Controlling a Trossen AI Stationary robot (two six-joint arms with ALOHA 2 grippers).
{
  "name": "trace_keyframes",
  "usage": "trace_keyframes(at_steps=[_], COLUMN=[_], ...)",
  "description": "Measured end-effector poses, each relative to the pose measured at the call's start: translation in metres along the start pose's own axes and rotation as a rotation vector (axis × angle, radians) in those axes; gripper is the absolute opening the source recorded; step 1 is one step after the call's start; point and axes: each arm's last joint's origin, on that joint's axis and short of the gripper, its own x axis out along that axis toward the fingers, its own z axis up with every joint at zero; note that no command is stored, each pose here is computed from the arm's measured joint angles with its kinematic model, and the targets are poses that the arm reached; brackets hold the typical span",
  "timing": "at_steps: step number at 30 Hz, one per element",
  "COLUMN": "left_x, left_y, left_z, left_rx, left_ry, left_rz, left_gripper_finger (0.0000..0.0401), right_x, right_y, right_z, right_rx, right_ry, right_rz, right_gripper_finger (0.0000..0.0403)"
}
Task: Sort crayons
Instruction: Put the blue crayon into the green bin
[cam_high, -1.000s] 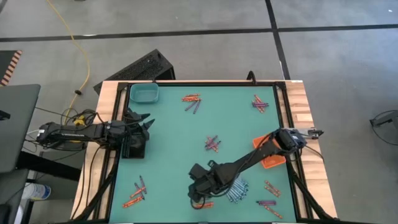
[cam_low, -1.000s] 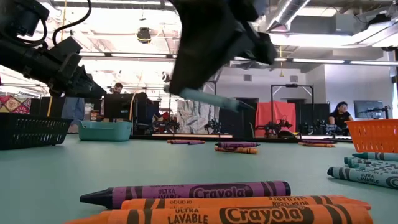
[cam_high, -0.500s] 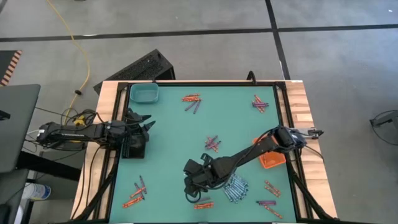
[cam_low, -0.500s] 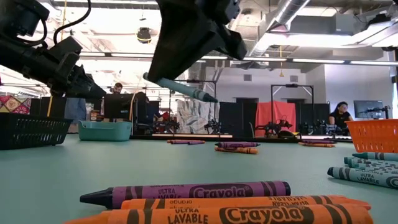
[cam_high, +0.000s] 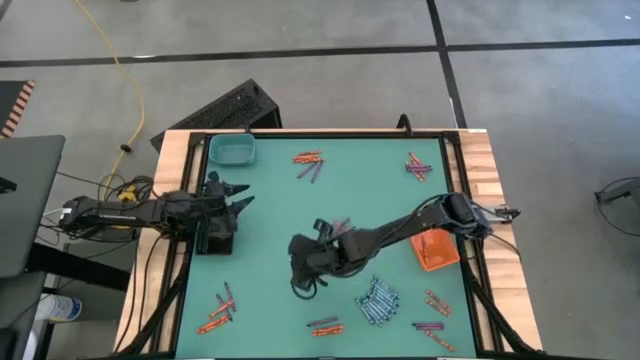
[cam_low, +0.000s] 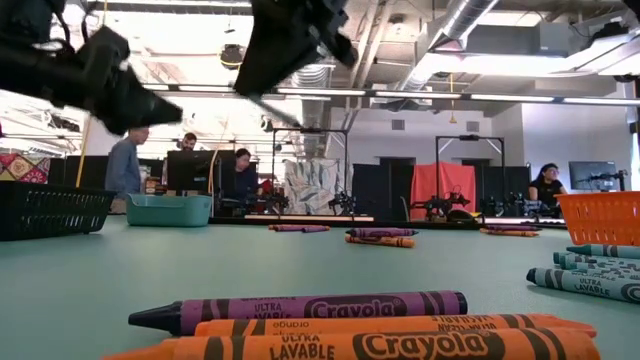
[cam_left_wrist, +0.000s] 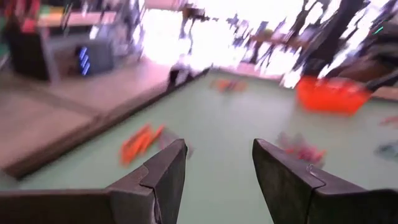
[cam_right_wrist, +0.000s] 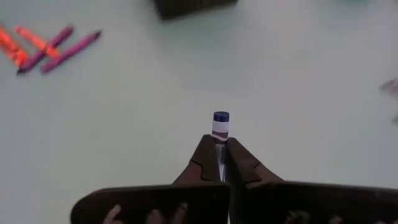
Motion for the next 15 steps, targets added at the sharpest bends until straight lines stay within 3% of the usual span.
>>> trace_keyframes(at_steps=[9, 15], left_x=[-0.004, 0.003], left_y=[0.001, 0.0], left_z=[0.036, 0.035], left_rx=[-0.027, -0.143], left_ry=[-0.358, -0.327], left_rz=[-0.239, -0.405], left_gripper_finger=[0.0176, 0.0176], right_x=[-0.057, -0.068], right_y=[-0.022, -0.018], right_z=[0.059, 0.078], right_rx=[-0.145, -0.269], right_ry=[-0.374, -0.579], right_rz=[0.033, 0.053], right_gripper_finger=[0.0, 0.0])
